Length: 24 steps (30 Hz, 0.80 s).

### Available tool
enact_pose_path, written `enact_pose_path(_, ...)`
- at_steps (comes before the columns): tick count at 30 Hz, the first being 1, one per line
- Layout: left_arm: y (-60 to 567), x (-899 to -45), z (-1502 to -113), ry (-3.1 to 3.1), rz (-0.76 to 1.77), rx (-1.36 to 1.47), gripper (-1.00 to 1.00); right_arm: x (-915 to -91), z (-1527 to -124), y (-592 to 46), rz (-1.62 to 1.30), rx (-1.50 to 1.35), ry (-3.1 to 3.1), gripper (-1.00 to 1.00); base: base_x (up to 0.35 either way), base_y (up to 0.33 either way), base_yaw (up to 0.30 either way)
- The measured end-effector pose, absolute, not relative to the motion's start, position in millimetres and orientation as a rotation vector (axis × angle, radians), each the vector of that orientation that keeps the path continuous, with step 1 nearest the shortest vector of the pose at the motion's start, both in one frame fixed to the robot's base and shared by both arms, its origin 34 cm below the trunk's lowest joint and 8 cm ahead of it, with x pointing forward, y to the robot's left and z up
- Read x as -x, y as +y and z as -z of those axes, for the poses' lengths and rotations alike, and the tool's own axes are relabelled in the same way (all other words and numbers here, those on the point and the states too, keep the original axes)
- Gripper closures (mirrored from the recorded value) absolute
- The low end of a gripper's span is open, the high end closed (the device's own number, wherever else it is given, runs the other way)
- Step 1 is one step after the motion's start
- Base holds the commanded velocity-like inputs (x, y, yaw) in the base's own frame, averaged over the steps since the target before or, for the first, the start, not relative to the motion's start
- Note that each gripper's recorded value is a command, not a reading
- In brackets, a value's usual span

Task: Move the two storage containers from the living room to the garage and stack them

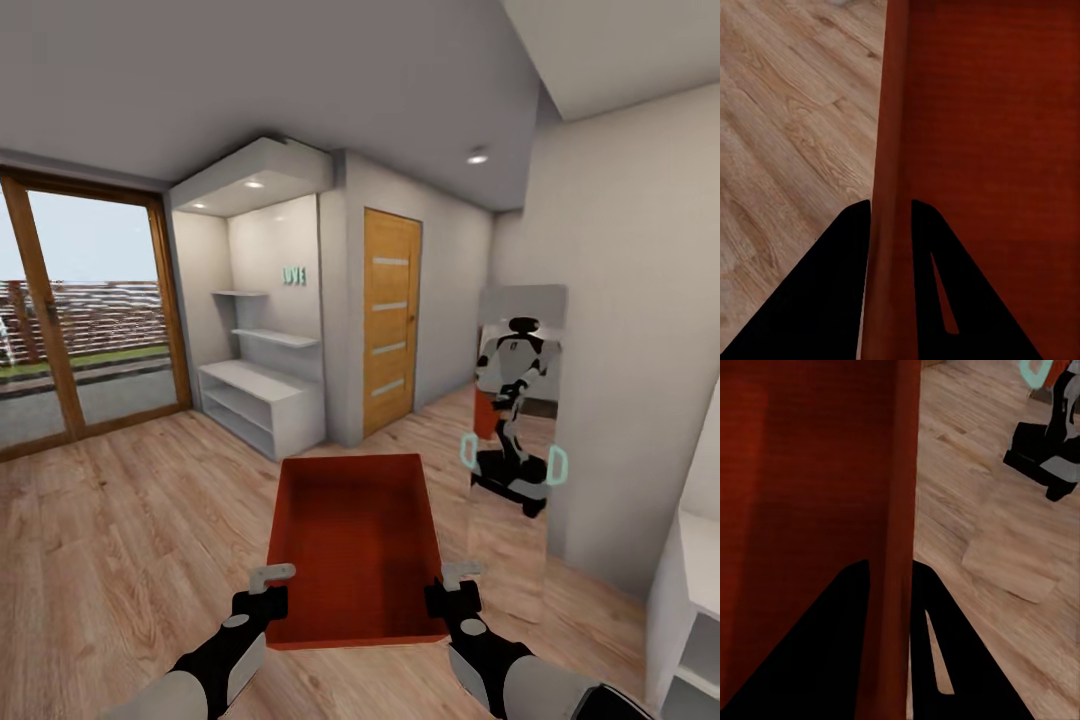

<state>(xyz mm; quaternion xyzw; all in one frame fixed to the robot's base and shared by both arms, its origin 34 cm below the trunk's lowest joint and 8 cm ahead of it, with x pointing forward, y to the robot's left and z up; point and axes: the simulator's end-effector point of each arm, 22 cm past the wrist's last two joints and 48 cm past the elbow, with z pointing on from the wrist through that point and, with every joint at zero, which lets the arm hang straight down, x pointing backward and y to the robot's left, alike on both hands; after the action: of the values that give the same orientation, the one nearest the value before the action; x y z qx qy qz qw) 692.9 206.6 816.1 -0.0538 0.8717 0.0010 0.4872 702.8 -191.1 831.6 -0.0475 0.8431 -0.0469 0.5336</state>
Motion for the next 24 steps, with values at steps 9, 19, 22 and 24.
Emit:
enact_pose_path(9,206.4,-692.7,-815.9,2.120,-0.002,0.131,1.00,-702.7,-831.4,-191.1,0.111,0.113,2.010,1.00,0.321,0.000,0.052)
enact_pose_path(19,206.4,-692.7,-815.9,2.120,-0.002,0.131,1.00,-702.6,-831.3,-191.2,0.111,0.112,2.010,1.00,0.322,0.000,0.001)
enact_pose_path(22,206.3,-692.8,-816.0,2.120,-0.002,0.131,1.00,-702.6,-831.3,-191.2,0.110,0.112,2.011,1.00,0.322,0.000,0.000)
enact_pose_path(24,206.4,-692.8,-816.0,2.120,-0.002,0.131,1.00,-702.7,-831.4,-191.1,0.111,0.112,2.010,1.00,0.322,0.000,0.000)
